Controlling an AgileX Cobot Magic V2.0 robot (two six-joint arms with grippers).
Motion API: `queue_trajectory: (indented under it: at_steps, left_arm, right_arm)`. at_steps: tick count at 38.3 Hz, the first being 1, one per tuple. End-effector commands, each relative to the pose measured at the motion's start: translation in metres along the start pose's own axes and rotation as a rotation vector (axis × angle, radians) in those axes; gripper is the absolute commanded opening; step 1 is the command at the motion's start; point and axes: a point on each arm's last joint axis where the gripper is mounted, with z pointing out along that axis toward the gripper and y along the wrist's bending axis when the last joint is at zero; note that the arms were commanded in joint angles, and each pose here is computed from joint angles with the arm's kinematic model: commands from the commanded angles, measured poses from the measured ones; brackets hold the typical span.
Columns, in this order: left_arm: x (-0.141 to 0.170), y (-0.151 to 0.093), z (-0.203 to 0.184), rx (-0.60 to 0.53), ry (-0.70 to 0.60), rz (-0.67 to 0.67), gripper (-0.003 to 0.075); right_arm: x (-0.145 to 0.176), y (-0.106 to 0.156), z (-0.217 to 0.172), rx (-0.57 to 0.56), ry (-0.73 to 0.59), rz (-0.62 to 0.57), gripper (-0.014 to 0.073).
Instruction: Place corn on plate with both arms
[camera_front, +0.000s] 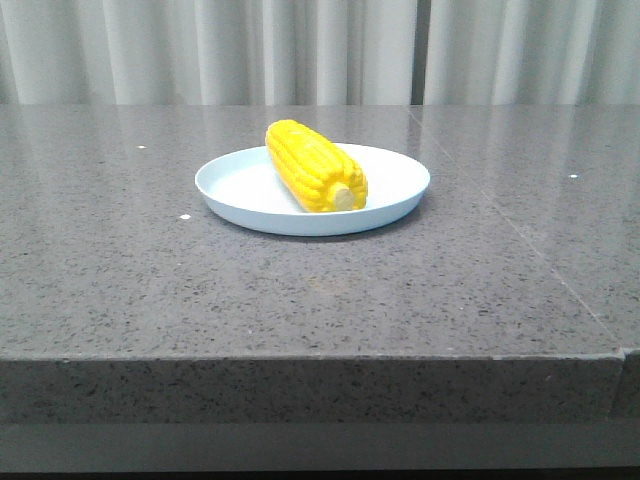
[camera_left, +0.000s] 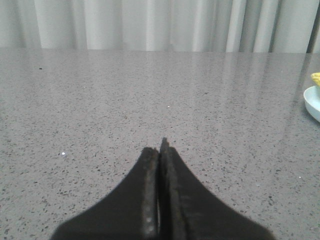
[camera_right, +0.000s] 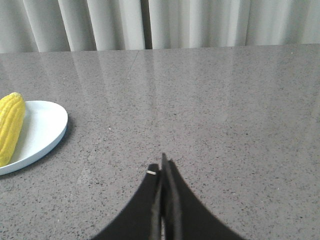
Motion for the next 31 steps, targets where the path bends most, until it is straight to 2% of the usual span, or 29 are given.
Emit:
queue_trajectory:
  at_steps: [1,14,22,31]
  left_arm:
    - [0.0,0.0,0.0,0.0,-0.076,-0.005,-0.002]
    - [0.0,0.0,0.0,0.0,-0.076,-0.005,-0.002]
    - [0.0,0.0,0.0,0.0,-0.076,-0.005,-0.002]
    - [0.0,0.0,0.0,0.0,-0.076,-0.005,-0.002]
  right_arm:
    - [-0.015,0.002,-0.002,-0.006,-0.098,-0.019,-0.012]
    - [-0.003,0.001,0.005,-0.015,-0.08,-0.026,-0.012]
    - [0.026,0.003,0.018,-0.061,-0.111,-0.114,-0.012]
    - [0.064,-0.005,0.023,-0.003,-0.131,-0.062,-0.012]
